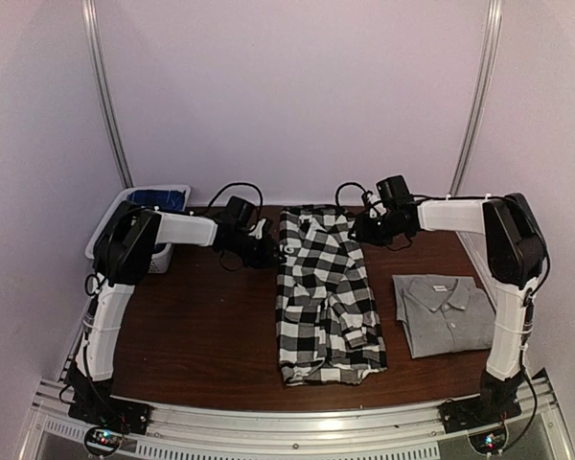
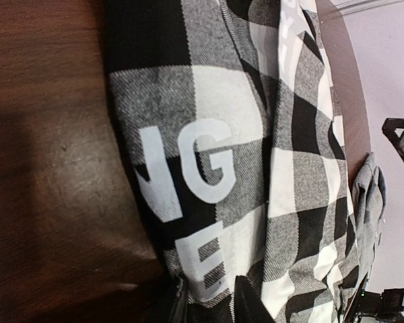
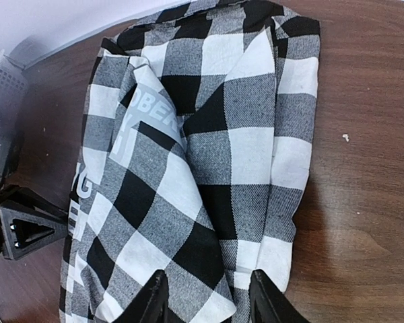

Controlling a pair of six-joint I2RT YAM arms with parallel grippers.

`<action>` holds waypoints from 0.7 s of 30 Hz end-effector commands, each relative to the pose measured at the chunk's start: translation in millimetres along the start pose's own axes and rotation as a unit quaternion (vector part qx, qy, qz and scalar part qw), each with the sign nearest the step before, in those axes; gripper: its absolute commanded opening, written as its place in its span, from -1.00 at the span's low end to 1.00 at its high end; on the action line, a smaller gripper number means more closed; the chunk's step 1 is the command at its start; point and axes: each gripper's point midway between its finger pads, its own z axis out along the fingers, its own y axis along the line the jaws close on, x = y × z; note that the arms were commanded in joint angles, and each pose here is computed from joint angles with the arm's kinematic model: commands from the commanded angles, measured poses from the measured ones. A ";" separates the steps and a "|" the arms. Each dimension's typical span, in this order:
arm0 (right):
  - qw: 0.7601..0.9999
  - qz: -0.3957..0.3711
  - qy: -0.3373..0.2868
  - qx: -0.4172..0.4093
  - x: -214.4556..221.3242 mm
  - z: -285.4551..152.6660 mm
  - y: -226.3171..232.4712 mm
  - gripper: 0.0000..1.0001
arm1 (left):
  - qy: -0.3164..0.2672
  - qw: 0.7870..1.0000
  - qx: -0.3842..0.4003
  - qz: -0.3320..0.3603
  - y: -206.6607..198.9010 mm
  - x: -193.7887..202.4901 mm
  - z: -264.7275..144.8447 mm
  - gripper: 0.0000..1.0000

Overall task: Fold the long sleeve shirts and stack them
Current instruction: Smooth out the rectangle-folded shirt at the center of the board, then move the rectangle-folded shirt to the center of the board.

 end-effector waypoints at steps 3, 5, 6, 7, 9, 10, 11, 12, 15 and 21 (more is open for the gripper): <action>0.999 -0.010 -0.028 0.016 -8.4 -31.1 2.4 -0.13 | -0.034 0.996 -0.075 -0.016 26.5 -7.3 -6.6 -0.43; 0.999 -0.010 -0.027 0.020 -5.4 -32.2 0.3 -0.13 | -0.037 0.996 -0.083 -0.010 27.5 -10.2 -6.7 -0.38; 0.999 -0.008 -0.025 0.020 -3.3 -31.9 -0.1 -0.13 | -0.037 0.996 -0.085 -0.007 27.1 -12.2 -6.2 -0.35; 1.000 -0.007 -0.023 0.019 -1.0 -31.4 -0.6 -0.13 | -0.035 0.995 -0.089 -0.006 28.4 -12.3 -5.1 -0.34; 1.000 -0.005 -0.022 0.018 1.8 -31.2 -1.3 -0.13 | -0.032 0.995 -0.096 0.005 27.5 -12.8 -1.5 -0.31; 1.000 -0.004 -0.020 0.019 3.9 -31.0 -2.5 -0.13 | -0.030 0.994 -0.101 0.009 27.3 -12.2 0.4 -0.30; 1.000 -0.004 -0.021 0.018 4.4 -31.7 -2.2 -0.13 | -0.028 0.993 -0.110 0.013 27.8 -11.2 1.9 -0.30; 1.000 -0.004 -0.020 0.019 5.7 -32.0 -2.7 -0.13 | -0.028 0.992 -0.120 0.018 28.1 -10.2 2.7 -0.30; 1.000 -0.004 -0.019 0.021 8.6 -33.2 -4.7 -0.13 | -0.038 0.988 -0.145 0.027 27.1 -9.2 -1.5 -0.30; 1.000 -0.003 -0.015 0.019 15.6 -32.8 -4.9 -0.13 | -0.026 0.991 -0.128 0.041 19.0 -3.9 10.3 -0.28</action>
